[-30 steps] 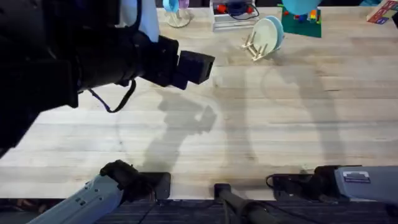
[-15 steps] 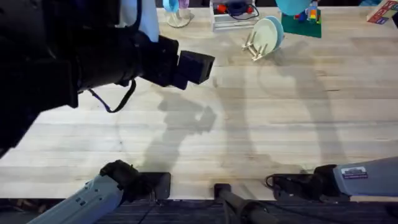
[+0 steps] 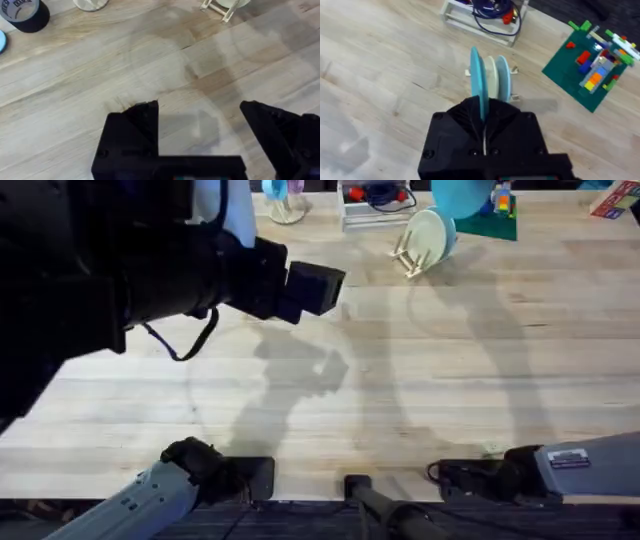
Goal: Pick up the plates from the table one by one and place each into a slot on the dish rack.
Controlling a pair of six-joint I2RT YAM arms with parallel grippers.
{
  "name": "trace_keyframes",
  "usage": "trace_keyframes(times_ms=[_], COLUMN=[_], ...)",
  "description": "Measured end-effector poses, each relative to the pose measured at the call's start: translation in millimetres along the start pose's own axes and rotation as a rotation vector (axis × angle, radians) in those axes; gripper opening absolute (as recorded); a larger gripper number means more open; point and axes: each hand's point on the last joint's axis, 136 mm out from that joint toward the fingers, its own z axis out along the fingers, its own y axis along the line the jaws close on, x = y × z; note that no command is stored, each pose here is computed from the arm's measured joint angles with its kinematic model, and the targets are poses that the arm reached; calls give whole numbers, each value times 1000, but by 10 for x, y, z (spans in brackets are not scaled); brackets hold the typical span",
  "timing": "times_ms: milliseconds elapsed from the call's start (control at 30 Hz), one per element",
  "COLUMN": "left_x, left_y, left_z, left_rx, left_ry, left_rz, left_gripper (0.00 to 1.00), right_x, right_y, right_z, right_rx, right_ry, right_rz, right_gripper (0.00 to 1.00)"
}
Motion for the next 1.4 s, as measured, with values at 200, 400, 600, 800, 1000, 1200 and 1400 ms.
trace_keyframes(times_ms=[200, 400, 600, 800, 1000, 1200, 1400], left_x=[0, 0, -1, 2, 3, 5, 7], left_y=[0, 0, 0, 0, 0, 0, 1], left_z=[0, 0, -1, 0, 0, 0, 0], left_rx=[0, 0, 0, 0, 0, 0, 0], left_ry=[0, 0, 0, 1, 1, 2, 3], left_rz=[0, 0, 0, 0, 0, 0, 0], left_gripper=[994, 994, 994, 994, 994, 995, 994], right_x=[-47, 5, 56, 139, 228, 228, 199], right_y=[75, 61, 99, 118, 61, 30, 9], right_z=[37, 161, 319, 531, 669, 723, 752], right_rx=[-10, -16, -34, -52, -31, -19, -12], right_ry=[-7, 22, 54, 96, 137, 138, 127], right_rz=[-15, 3, 2, 5, 8, 6, 4], right_gripper=[29, 29, 29, 29, 29, 29, 29])
